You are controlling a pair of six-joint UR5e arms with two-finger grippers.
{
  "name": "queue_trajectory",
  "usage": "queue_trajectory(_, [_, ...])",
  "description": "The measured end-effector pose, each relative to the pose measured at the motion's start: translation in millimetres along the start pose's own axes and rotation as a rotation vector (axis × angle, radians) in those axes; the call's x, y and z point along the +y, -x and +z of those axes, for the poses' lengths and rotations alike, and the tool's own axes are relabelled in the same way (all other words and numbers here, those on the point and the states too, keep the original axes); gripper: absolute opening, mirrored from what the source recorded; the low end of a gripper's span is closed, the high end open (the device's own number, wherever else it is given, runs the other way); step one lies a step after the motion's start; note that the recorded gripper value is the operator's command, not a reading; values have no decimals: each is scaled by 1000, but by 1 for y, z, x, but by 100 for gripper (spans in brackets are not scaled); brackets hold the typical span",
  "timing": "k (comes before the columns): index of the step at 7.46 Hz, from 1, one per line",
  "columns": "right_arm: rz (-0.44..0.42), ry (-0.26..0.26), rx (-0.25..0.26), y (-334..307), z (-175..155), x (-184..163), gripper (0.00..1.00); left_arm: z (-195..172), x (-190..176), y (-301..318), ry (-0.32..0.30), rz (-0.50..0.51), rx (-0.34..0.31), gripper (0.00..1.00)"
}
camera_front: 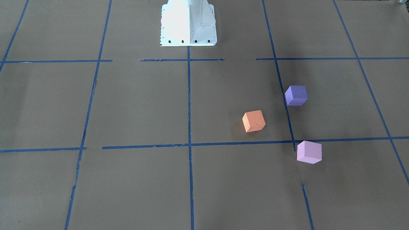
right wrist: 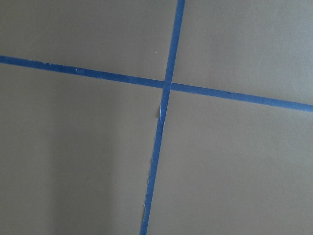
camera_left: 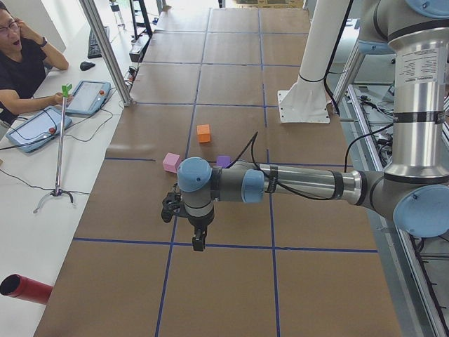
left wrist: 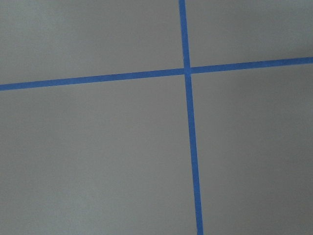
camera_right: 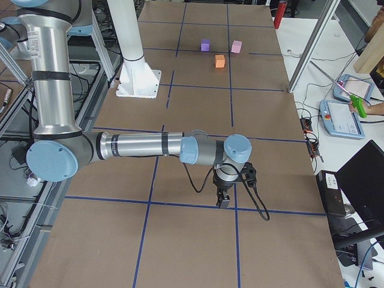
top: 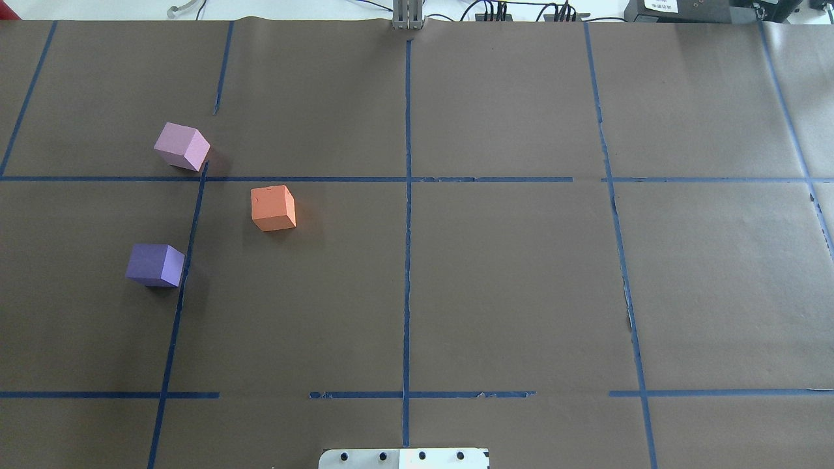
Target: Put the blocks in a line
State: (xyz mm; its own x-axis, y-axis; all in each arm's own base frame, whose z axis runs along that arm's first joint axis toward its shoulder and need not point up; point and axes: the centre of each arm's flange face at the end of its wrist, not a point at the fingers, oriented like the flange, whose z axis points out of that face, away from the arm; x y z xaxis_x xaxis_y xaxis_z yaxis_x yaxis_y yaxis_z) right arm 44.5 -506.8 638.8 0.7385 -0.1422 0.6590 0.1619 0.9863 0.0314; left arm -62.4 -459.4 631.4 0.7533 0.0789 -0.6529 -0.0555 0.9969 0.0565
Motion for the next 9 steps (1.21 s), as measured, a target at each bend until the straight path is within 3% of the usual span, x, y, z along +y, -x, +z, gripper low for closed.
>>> queue_trajectory(3, [-1,0,0,0,0,0,100,-8,-8,-8,-10,11,0,100])
queue_trajectory(5, [0,0,0,0,0,0,100,-37,-49,-45,-41,-6,10,100])
queue_trajectory(7, [0,0,0,0,0,0,100,-68,-120,-151,-26,-41,51,100])
queue_trajectory(9, [0,0,0,0,0,0,100,-68,-157,-281,23,-77,118,100])
